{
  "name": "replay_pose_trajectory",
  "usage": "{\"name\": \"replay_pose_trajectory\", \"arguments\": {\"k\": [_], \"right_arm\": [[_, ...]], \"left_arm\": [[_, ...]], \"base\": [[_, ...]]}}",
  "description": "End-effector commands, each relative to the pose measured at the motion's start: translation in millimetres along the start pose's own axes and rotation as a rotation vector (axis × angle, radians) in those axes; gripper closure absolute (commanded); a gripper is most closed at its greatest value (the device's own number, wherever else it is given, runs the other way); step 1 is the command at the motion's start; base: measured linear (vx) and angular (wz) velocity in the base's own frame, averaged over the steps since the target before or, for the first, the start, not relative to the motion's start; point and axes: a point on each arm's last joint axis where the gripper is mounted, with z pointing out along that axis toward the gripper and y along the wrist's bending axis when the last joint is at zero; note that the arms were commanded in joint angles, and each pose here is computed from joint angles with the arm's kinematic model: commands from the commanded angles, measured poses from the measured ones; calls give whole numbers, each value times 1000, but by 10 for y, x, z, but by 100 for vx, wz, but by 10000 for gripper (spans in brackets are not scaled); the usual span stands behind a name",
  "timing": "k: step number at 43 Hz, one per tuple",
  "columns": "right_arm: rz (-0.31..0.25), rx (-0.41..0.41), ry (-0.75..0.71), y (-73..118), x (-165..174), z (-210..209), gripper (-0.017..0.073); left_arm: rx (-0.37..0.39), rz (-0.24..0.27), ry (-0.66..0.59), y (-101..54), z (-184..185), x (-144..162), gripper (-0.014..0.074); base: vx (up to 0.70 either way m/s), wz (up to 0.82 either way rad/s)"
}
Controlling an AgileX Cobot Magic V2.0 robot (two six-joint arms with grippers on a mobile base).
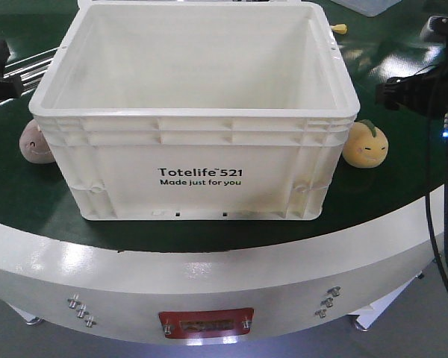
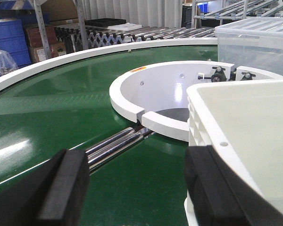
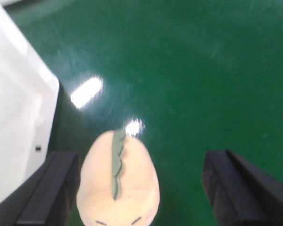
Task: Place moving items into box and shelve
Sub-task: 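Lower right gripper onto yellow plush toy and close on it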
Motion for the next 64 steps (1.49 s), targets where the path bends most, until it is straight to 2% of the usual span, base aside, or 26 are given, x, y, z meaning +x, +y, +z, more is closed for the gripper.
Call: {"name": "replay_pose_trajectory", "arguments": {"k": [1, 7, 11, 29, 30, 33, 42, 43, 50, 58, 59, 64], "right_arm": [[0, 3, -26, -20, -72, 87, -20], [15, -20, 20, -7, -45, 157, -20], [-3, -34, 30, 3, -55, 186, -20], [-1, -87, 81, 33, 11, 335, -17], [6, -89, 131, 17, 111, 486, 85], [7, -92, 142, 17, 128, 504, 166], [-8, -102, 165, 25, 150, 504, 554], [-10, -103, 166, 26, 151, 504, 574], [-14, -107, 169, 28, 154, 503, 570], [-12, -108, 171, 30, 156, 502, 568], [-12, -114, 183, 35, 167, 500, 567], [-12, -119, 192, 39, 175, 498, 567]], "left_arm": [[-5, -9, -81, 6, -28, -201, 57], [-1, -9, -65, 3, -27, -186, 57], [-1, -9, -65, 3, -27, -186, 57], [-1, -9, -64, 2, -27, -185, 57], [-21, -64, -58, 25, -27, -179, 57], [-36, -101, -54, 42, -27, -174, 57], [-88, -170, -36, 145, -26, -148, 57], [-94, -176, -30, 162, -26, -141, 57], [-111, -188, 49, 263, 54, -117, 57], [-95, -196, 163, 338, 305, -152, 57], [-26, -178, 336, 299, 739, -86, 57], [-17, -179, 384, 292, 889, 4, 57]], "base": [[0, 0], [0, 0], [0, 0], [0, 0], [0, 0], [0, 0], [0, 0], [0, 0], [0, 0], [0, 0], [0, 0], [0, 0]]}}
